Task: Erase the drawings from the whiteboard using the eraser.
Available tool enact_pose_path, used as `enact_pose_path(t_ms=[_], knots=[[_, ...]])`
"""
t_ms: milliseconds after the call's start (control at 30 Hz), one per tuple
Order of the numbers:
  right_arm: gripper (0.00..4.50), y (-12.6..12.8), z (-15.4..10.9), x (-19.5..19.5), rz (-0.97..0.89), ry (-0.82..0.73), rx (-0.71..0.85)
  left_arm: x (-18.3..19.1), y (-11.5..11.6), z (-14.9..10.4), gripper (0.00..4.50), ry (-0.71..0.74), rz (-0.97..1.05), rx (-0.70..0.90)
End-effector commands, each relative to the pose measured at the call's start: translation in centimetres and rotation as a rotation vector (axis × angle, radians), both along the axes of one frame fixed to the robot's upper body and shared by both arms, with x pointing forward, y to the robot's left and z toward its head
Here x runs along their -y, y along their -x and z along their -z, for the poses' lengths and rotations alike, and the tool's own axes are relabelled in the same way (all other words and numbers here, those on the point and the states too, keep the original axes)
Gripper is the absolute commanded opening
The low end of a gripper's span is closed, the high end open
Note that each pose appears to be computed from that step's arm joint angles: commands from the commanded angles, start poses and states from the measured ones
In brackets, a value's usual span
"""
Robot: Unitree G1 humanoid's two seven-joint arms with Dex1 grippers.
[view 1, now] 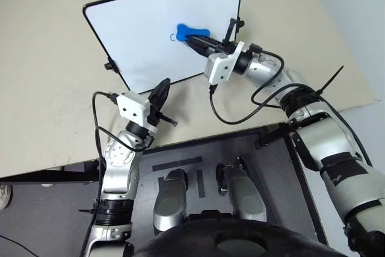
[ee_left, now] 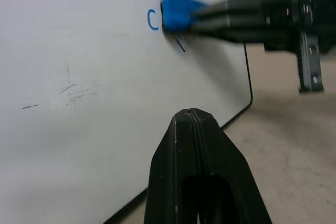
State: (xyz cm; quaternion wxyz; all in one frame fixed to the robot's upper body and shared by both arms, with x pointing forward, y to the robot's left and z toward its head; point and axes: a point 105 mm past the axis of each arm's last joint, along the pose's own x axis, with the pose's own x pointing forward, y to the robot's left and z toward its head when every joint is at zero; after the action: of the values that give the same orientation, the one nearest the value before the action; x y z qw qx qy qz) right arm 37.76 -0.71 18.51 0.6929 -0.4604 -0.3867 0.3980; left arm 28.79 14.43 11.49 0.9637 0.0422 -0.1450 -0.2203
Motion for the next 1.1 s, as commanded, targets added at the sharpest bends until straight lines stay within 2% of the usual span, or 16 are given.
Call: enact_pose_path(t_ms=[33,300,500,633,967,1100], knots=[[0.03,-0.4,-1.6,0.2,0.029,-0.045,0.058,0.6,0.1,-1.2,0.00,0.002,0.022,0.054],[0.03,-0.3,4.6,0.5,0.047,0.111,-0.120,0.7,-0.1,-1.3,0.00,0.003,0.027,0.056],[0.03,-0.4,6.1,0.9,0.077,0.150,-0.158,0.7,0.0,-1.4,0.00,0.001,0.028,0.061],[0.03,-0.5,5.0,0.5,0.068,0.125,-0.119,0.8,0.0,-1.5,0.00,-0.001,0.032,0.063],[0.03,-0.1,-0.9,-0.7,0.022,-0.006,0.101,1.0,-0.1,-1.6,0.00,0.003,0.042,0.064],[0.03,0.2,-1.9,-0.9,0.003,-0.030,0.138,1.1,-0.1,-1.5,0.00,0.005,0.042,0.064]])
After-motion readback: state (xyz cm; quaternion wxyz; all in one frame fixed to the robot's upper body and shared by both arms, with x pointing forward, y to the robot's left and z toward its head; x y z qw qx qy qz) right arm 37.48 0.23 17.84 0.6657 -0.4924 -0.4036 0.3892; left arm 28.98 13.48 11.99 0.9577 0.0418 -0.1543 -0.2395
